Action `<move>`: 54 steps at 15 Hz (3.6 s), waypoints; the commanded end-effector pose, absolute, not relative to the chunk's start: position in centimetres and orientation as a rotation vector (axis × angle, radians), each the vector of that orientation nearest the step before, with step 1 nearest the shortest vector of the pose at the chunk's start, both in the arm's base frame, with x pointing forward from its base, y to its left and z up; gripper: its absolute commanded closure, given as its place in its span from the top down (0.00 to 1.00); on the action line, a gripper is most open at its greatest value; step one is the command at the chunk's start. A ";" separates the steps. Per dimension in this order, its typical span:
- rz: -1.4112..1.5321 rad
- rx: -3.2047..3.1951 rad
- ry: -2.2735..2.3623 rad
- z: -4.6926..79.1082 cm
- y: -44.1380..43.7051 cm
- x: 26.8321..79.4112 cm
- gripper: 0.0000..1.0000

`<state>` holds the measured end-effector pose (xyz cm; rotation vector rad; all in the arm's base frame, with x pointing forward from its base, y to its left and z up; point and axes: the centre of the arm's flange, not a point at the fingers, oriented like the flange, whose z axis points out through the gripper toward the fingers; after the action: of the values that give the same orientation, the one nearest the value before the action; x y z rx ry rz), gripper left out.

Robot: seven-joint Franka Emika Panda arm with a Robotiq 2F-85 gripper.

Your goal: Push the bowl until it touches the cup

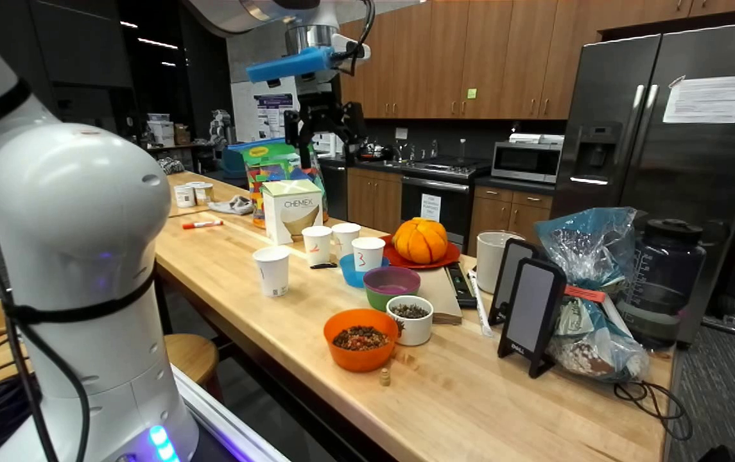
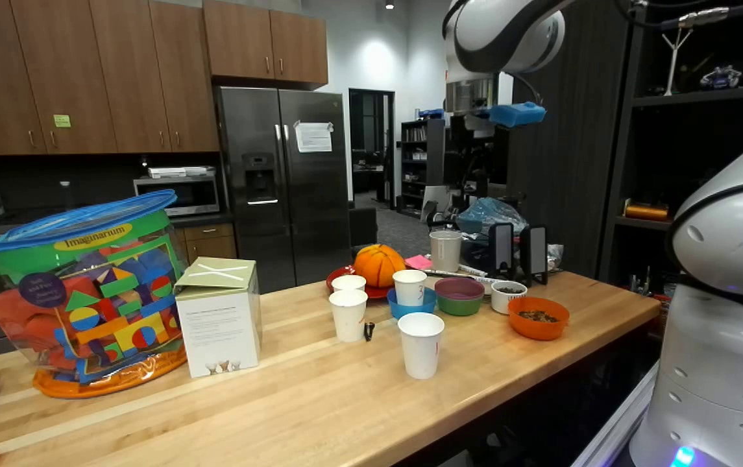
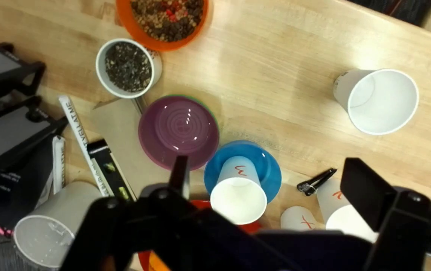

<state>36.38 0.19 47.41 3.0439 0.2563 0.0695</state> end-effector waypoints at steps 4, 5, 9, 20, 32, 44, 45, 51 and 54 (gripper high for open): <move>0.201 2.978 0.758 45.2 -3.0 34.2 1.00; 0.200 2.981 0.835 45.0 -3.7 34.1 1.00; 0.154 2.907 1.177 44.3 -8.7 33.0 1.00; 0.015 2.727 1.259 43.2 -16.9 30.9 1.00; 0.011 2.676 1.415 43.4 -19.5 30.1 1.00; -0.031 2.732 1.707 42.0 -32.8 23.3 1.00; -0.029 2.723 1.731 41.7 -33.5 22.9 1.00; 0.020 2.619 1.683 39.4 -36.7 21.9 1.00; 0.036 2.592 1.629 39.2 -38.1 22.2 1.00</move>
<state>21.85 -36.00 39.89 2.6172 1.6584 0.0319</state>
